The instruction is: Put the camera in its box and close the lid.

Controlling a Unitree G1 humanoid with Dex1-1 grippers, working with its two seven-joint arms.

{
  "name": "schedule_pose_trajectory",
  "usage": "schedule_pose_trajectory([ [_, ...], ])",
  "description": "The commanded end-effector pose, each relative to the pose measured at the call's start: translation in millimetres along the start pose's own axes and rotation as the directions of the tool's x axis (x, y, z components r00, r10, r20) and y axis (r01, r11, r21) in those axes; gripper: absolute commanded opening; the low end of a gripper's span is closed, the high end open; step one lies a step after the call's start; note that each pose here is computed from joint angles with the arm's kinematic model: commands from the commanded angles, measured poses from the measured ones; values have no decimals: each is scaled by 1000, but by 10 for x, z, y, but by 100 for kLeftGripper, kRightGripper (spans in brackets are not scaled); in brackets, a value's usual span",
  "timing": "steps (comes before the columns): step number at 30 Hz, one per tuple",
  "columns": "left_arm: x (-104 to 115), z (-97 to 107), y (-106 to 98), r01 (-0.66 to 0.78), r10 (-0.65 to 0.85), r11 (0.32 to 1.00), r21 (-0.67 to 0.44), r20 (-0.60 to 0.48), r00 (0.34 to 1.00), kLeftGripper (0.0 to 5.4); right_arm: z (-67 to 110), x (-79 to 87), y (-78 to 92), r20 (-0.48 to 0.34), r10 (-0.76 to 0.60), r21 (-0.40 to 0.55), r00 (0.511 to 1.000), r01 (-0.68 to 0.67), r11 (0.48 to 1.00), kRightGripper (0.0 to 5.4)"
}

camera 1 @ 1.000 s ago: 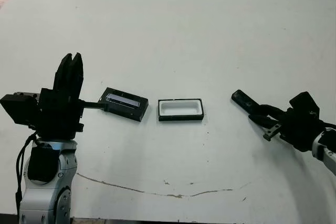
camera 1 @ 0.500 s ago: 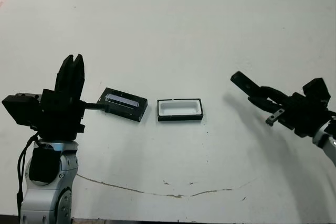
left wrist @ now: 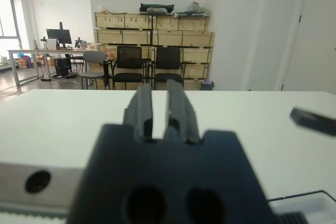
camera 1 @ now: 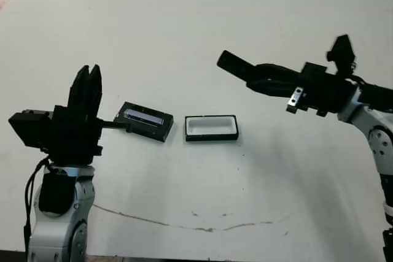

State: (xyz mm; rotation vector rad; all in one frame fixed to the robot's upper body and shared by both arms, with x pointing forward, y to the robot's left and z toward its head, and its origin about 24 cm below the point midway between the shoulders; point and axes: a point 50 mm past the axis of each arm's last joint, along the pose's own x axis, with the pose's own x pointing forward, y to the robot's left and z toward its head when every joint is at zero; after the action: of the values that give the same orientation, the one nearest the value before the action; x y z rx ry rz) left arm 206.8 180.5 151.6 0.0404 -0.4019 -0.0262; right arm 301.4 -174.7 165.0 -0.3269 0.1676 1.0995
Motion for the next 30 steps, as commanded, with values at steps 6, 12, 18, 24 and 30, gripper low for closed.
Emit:
schedule_pose_trajectory([
  [6,-53,-55,-18,-18,17,1000,-14,-42,999,0,-48,173,-11,-172,130,-111,976,-151,982,0],
  [12,-61,-60,-24,-21,21,1000,-4,-45,999,0,-47,227,-17,-245,158,-157,956,-201,967,0],
  [18,-51,-72,-29,-21,20,1000,-19,-45,999,0,-36,242,-30,-306,165,-155,938,-220,963,0],
  [24,-41,-76,-24,-25,24,1000,-18,-46,999,0,-26,275,-10,-329,177,-175,928,-244,954,0],
  [30,-38,-69,-19,-22,22,1000,-13,-39,999,0,-50,319,12,-327,214,-133,921,-269,954,0],
])
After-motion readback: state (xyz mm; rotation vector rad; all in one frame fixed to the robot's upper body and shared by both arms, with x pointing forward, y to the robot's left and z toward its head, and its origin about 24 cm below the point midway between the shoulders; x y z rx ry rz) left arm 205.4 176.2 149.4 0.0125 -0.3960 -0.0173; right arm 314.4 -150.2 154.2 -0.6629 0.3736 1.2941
